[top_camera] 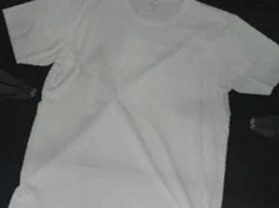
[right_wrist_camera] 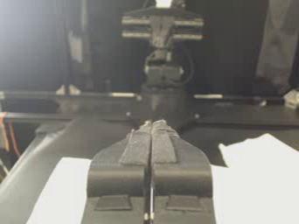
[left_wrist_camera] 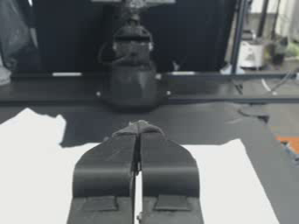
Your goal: Fold shirt
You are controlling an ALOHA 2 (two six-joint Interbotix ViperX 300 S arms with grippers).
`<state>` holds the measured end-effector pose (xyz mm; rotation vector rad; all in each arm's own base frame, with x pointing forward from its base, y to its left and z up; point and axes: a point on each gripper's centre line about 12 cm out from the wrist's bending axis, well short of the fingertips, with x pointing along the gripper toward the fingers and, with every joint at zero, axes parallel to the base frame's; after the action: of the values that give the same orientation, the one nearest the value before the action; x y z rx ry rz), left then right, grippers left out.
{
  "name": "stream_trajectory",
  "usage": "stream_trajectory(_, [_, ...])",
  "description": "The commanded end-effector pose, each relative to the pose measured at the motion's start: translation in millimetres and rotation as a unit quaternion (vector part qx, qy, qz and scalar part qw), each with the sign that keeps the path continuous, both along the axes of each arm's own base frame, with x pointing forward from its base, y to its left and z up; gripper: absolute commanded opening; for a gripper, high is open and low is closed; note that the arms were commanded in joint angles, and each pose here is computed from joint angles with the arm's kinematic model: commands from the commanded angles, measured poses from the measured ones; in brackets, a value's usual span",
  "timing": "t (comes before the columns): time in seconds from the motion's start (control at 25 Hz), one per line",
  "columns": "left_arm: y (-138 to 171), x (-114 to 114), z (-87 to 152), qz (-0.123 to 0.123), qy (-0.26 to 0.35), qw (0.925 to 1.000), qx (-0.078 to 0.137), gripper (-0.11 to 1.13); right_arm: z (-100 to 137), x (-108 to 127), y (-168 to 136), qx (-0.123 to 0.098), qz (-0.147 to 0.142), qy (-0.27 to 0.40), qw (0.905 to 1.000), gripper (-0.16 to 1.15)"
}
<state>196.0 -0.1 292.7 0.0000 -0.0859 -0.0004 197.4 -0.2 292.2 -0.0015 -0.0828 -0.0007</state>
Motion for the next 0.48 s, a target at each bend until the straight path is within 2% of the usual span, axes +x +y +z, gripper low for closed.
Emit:
stream_trajectory(0.04, [-1.0,2.4,5.6,-0.002,-0.008,0.9999,0.006,-0.05,3.2,1.7,0.4,0.005,0.001,-0.005,1.0000,-0.01])
stream_trajectory(0.16, [-1.1,3.9,4.8,-0.002,-0.004,0.9999,0.010,0.09,-2.5,0.9,0.5,0.001,0.001,0.002,1.0000,0.11])
stream_trajectory(0.28, [-1.8,5.1,3.5,-0.004,0.001,0.9998,0.020,0.07,-6.0,0.1,0.8,-0.005,0.002,0.006,1.0000,0.14])
stream_trajectory(0.36, [-1.7,5.8,2.4,-0.004,0.007,0.9997,0.021,0.12,-5.8,0.5,1.0,-0.008,0.003,0.007,0.9999,0.20])
stream_trajectory(0.48, [-3.9,7.1,-0.1,-0.009,0.024,0.9994,0.022,0.39,-7.3,0.2,1.5,-0.015,0.004,0.011,0.9998,0.42])
